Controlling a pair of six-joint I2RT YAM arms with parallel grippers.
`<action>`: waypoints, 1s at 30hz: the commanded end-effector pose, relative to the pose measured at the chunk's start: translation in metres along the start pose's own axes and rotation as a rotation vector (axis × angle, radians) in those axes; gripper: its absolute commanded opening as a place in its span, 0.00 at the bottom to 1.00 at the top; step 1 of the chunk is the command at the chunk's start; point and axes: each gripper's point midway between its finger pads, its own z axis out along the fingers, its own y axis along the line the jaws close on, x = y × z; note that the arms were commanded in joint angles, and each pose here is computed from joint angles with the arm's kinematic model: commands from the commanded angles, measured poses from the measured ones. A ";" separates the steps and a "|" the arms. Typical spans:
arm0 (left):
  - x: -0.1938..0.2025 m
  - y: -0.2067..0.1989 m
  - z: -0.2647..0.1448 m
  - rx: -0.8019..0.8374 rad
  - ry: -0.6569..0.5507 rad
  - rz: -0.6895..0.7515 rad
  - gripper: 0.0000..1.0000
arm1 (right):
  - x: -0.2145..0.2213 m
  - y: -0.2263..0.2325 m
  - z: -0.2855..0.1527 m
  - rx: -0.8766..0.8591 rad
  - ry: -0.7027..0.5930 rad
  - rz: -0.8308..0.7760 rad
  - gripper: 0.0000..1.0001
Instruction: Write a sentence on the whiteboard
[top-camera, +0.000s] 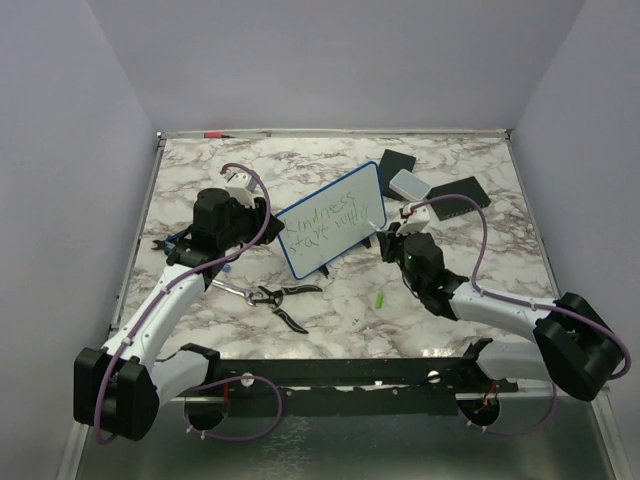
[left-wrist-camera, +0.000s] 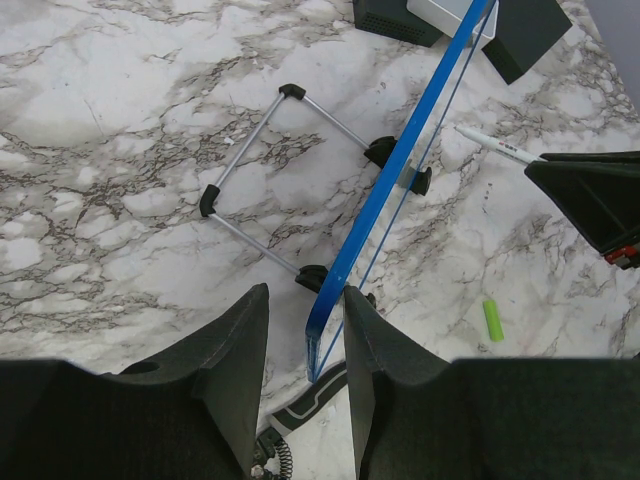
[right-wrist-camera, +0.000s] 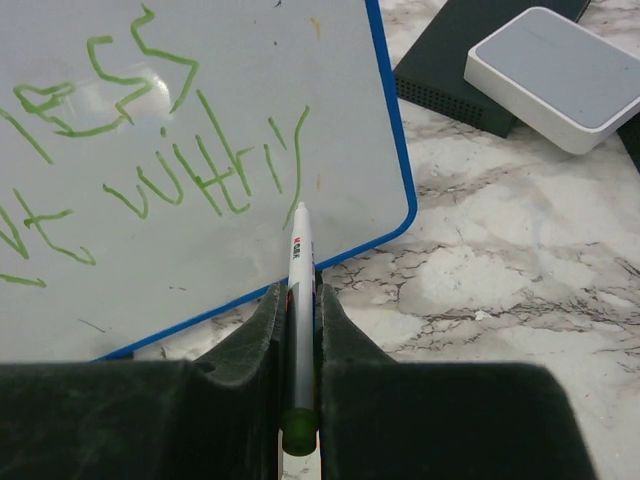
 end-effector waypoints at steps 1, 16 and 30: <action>-0.001 -0.001 -0.003 0.011 -0.012 0.020 0.37 | -0.023 -0.009 0.004 0.060 -0.054 -0.011 0.01; -0.001 0.000 -0.004 0.005 -0.013 0.020 0.37 | -0.041 -0.013 0.027 0.060 -0.093 -0.026 0.01; -0.001 0.000 -0.003 0.004 -0.010 0.022 0.37 | -0.046 -0.005 0.031 0.019 -0.098 -0.046 0.01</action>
